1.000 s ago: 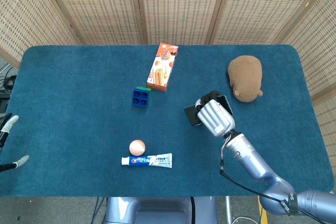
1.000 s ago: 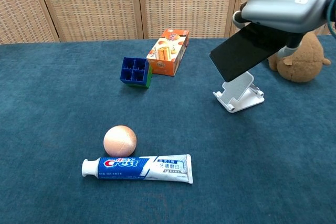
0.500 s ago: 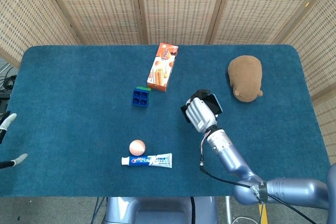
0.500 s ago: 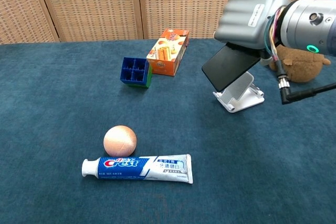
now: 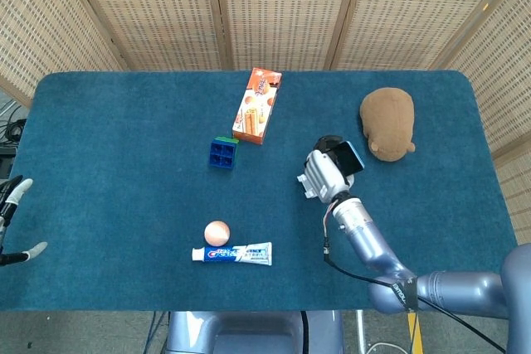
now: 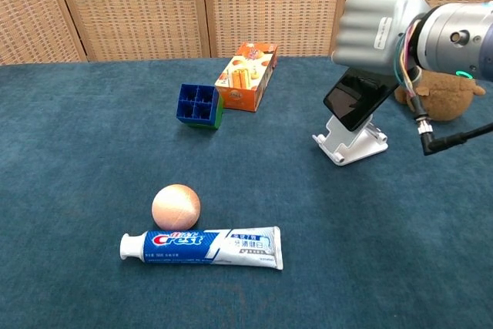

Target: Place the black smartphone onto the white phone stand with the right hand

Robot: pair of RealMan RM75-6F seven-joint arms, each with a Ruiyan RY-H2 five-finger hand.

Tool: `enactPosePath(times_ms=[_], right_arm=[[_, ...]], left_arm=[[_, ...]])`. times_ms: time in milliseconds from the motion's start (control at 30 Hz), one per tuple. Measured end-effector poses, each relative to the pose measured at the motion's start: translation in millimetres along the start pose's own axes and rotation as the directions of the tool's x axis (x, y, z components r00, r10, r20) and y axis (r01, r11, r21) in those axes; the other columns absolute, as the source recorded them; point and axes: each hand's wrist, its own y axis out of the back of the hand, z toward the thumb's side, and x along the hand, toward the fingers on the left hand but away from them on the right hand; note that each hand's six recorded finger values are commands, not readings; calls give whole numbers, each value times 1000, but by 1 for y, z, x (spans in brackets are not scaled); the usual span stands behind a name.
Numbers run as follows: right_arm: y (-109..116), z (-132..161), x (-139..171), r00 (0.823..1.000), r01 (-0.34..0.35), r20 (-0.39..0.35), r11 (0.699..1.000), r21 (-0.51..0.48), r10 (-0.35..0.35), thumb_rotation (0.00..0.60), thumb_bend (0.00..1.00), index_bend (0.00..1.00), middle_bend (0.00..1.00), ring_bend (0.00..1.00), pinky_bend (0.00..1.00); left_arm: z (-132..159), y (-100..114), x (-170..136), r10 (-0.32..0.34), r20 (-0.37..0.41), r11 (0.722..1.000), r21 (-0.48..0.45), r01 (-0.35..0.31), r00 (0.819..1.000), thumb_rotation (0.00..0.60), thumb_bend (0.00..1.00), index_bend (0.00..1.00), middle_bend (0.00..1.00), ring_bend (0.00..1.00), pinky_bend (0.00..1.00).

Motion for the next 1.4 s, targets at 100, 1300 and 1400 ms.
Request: enactPosePath(times_ms=[100,1300,1400], right_arm=[[-1,2,0,1000,7,-19,1000,21,-6,600,568,470,552,539,416],[18,47,-15,997,-18,-75,993,114,27,600,566,470,557,538,417],[20,51,-15,997,-18,-77,993,121,28,600,564,470,555,538,417]], left_arm=[[1,1,-1,14,0,1000,11,-14,1000,600,0,0,0,0,0],[4,4,-9,46,5,999,13,-46,999,600,0,0,0,0,0],[4,4,-11,44,8,999,10,-44,999,600,0,0,0,0,0]])
